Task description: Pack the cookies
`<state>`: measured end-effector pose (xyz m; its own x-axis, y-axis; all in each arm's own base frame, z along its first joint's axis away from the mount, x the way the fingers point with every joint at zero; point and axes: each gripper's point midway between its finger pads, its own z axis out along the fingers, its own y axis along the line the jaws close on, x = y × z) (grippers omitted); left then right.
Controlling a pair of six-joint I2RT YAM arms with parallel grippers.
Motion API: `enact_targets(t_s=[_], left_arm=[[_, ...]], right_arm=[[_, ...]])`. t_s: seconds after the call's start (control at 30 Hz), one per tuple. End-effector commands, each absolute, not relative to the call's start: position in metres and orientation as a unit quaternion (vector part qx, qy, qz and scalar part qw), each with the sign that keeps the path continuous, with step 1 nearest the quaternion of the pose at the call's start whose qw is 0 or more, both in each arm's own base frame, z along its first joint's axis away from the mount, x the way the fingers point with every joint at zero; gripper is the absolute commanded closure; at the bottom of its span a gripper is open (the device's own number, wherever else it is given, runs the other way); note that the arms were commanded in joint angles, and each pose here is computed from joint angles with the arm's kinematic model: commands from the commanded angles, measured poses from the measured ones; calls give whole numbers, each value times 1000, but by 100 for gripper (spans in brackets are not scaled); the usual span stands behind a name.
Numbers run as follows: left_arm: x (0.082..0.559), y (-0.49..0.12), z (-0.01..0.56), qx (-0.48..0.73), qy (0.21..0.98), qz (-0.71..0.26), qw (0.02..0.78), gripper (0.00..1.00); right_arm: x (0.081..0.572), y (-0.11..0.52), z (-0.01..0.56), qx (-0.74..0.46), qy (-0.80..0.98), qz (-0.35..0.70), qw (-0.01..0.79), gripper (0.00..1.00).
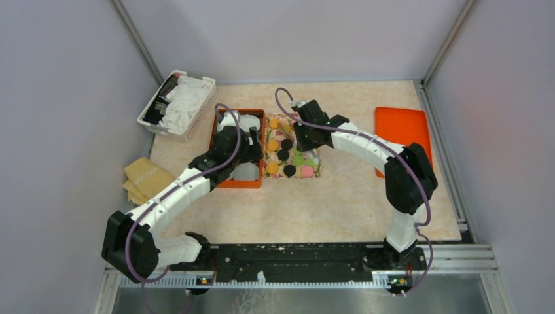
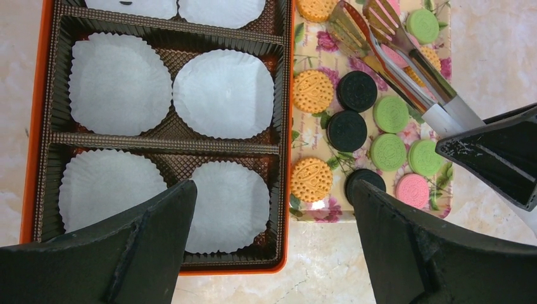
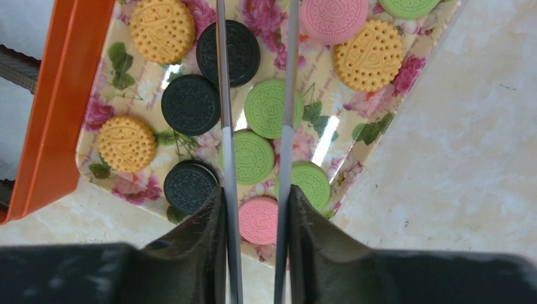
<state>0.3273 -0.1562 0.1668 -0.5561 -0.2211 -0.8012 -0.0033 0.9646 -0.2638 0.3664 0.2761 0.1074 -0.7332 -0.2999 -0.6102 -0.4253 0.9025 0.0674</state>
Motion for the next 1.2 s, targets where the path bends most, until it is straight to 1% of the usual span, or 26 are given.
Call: enact_targets(t_s=[0.0,0.1,0.23,0.4,0.5,0.6,0.77,0.93,1.17], left_arm=[[331,-151,181,-73,862,-116,488,1],[331,-149,183,-87,859,-115,491,1],[333,-146,190,-98,856,-112,495,1],[343,-134,215,-123,844,-92,514,2],[351,-127,223,-148,844,-120,502,4],[358,-112,217,-185,841,-162,483,5],[354,-95,207,-207,839,-155,479,6],[350,-83,211,-219,833,-137,490,5],[341,-44,224,-286,806,-116,505,5]], right_arm=[[376,275,128,-186,921,75,334,91],[376,275,139,-189,916,65,347,96],[376,280,165,-188,903,72,380,100],[375,292,207,-184,883,101,420,100],[376,300,224,-182,874,120,435,100],[378,309,236,-183,866,136,445,100],[386,330,254,-190,852,161,461,100],[394,375,251,-224,844,188,450,100],[395,435,216,-273,844,201,415,100]])
